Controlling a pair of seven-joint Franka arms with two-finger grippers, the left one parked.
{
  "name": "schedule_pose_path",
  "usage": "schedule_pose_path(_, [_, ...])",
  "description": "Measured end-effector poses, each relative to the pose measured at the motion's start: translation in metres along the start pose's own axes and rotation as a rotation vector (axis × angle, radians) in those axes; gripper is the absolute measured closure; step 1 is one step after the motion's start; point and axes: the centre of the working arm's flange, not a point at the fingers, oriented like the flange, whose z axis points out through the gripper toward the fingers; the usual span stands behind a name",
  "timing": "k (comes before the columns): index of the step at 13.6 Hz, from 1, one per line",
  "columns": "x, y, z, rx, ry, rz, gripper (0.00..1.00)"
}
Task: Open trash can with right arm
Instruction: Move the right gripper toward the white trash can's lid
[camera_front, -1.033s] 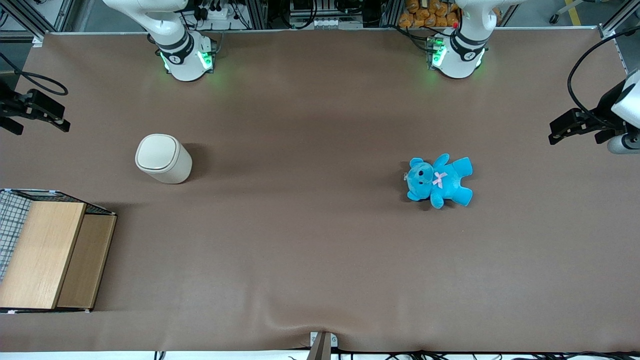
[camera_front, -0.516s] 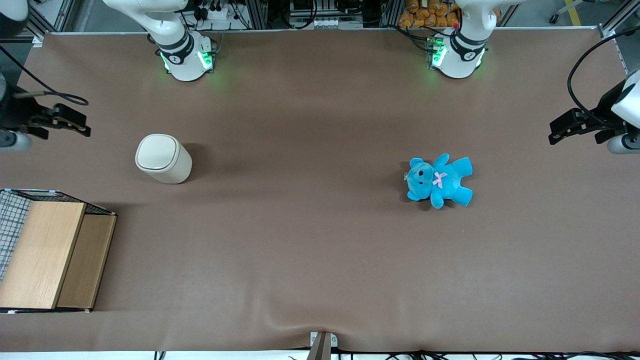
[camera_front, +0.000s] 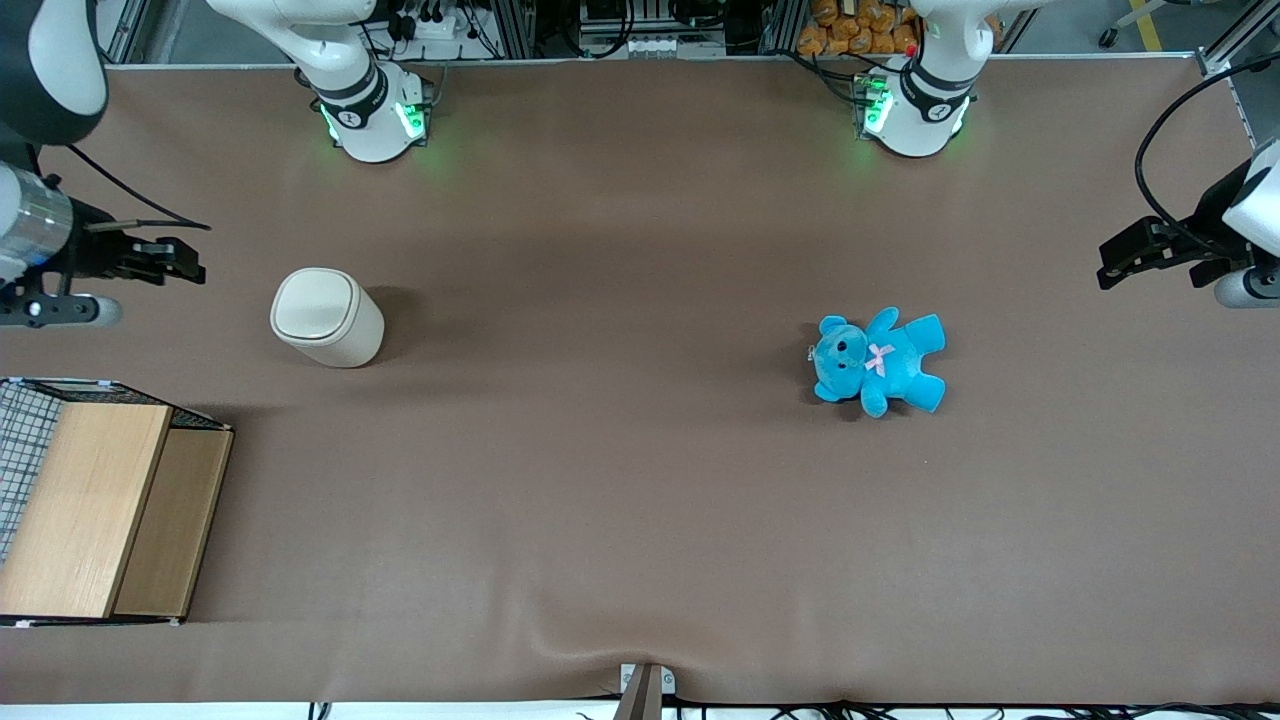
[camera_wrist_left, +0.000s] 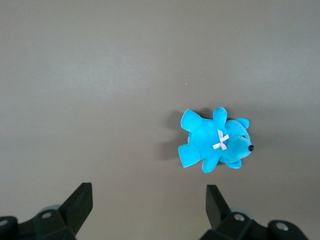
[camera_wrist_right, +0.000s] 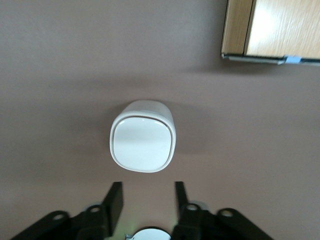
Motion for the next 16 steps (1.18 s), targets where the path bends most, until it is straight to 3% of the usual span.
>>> schedule_pose_path(3, [0.0, 0.003, 0.031, 0.005, -0.04, 0.005, 0.89])
schedule_pose_path(7, [-0.001, 0.003, 0.069, 0.007, -0.067, 0.006, 0.99])
schedule_pose_path(10, [-0.002, 0.005, 0.093, 0.008, -0.072, 0.009, 0.99])
schedule_pose_path(16, [-0.004, 0.014, 0.153, 0.007, -0.028, 0.011, 0.99])
